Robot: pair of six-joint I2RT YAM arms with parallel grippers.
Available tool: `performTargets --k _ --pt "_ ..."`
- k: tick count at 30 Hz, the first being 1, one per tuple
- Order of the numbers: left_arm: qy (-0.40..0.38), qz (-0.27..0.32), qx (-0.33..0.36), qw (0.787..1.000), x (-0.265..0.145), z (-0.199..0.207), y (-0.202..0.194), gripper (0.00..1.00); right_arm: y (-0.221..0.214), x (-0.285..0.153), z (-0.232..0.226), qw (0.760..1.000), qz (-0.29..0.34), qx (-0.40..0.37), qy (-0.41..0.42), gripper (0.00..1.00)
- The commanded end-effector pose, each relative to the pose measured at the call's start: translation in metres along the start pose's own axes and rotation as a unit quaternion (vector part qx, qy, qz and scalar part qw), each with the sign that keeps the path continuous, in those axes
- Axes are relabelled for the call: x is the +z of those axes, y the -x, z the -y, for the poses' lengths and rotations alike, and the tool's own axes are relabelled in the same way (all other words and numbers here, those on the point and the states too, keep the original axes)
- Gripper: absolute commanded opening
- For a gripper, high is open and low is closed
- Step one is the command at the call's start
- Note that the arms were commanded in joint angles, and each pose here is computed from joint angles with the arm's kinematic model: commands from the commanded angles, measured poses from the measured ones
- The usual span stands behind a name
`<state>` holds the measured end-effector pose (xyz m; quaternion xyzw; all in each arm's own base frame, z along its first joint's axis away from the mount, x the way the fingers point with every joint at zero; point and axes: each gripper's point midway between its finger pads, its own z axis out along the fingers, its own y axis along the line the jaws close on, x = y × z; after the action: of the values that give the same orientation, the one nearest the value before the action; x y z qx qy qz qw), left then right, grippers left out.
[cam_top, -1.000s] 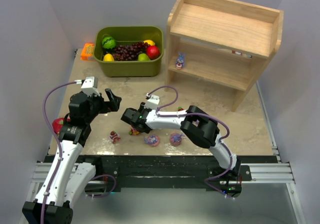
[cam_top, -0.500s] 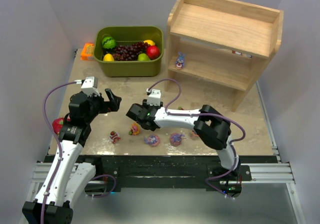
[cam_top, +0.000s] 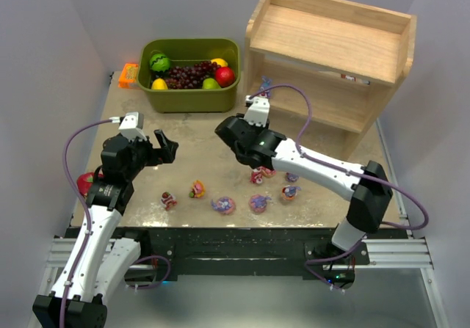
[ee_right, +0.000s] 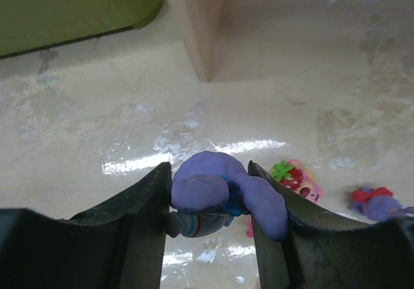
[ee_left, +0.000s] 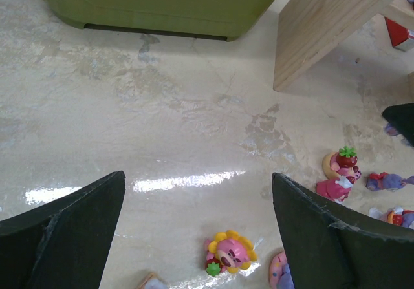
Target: Place and organize the plastic toys onto the shelf
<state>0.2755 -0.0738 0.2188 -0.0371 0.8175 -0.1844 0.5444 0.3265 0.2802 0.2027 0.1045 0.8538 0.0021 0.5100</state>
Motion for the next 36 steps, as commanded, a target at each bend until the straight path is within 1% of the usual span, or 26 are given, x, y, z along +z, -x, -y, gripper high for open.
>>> performTargets --k 1,6,10,13,16,27,32,36 --pt "-0.008 0.01 0.006 1.0 0.0 0.004 0.006 0.99 0.043 -0.016 0.048 0.998 0.038 0.004 -0.041 0.0" --pt "-0.006 0.011 0.006 1.0 0.0 0.003 0.006 0.99 0.074 -0.026 0.087 0.996 0.06 0.033 -0.065 0.0" --pt "-0.007 0.01 0.006 1.0 0.0 0.003 0.006 1.0 0.091 -0.015 0.114 0.993 0.065 0.041 -0.088 0.0" --pt "-0.005 0.01 0.006 1.0 0.0 0.003 0.006 1.0 0.099 -0.006 0.122 0.992 0.069 0.043 -0.098 0.0" --pt "-0.004 0.009 0.006 1.0 0.001 0.002 0.005 0.99 0.106 0.0 0.123 0.991 0.073 0.042 -0.105 0.0" --pt "0.005 0.01 0.006 1.0 0.001 -0.001 0.005 0.99 0.128 0.033 0.103 0.99 0.09 0.045 -0.099 0.0" --pt "0.007 0.008 0.005 1.0 0.001 -0.002 0.005 1.0 0.135 0.037 0.102 0.988 0.106 0.06 -0.096 0.0" --pt "0.008 0.007 0.005 1.0 0.002 -0.002 0.004 1.0 0.143 0.031 0.103 0.986 0.122 0.073 -0.081 0.0"
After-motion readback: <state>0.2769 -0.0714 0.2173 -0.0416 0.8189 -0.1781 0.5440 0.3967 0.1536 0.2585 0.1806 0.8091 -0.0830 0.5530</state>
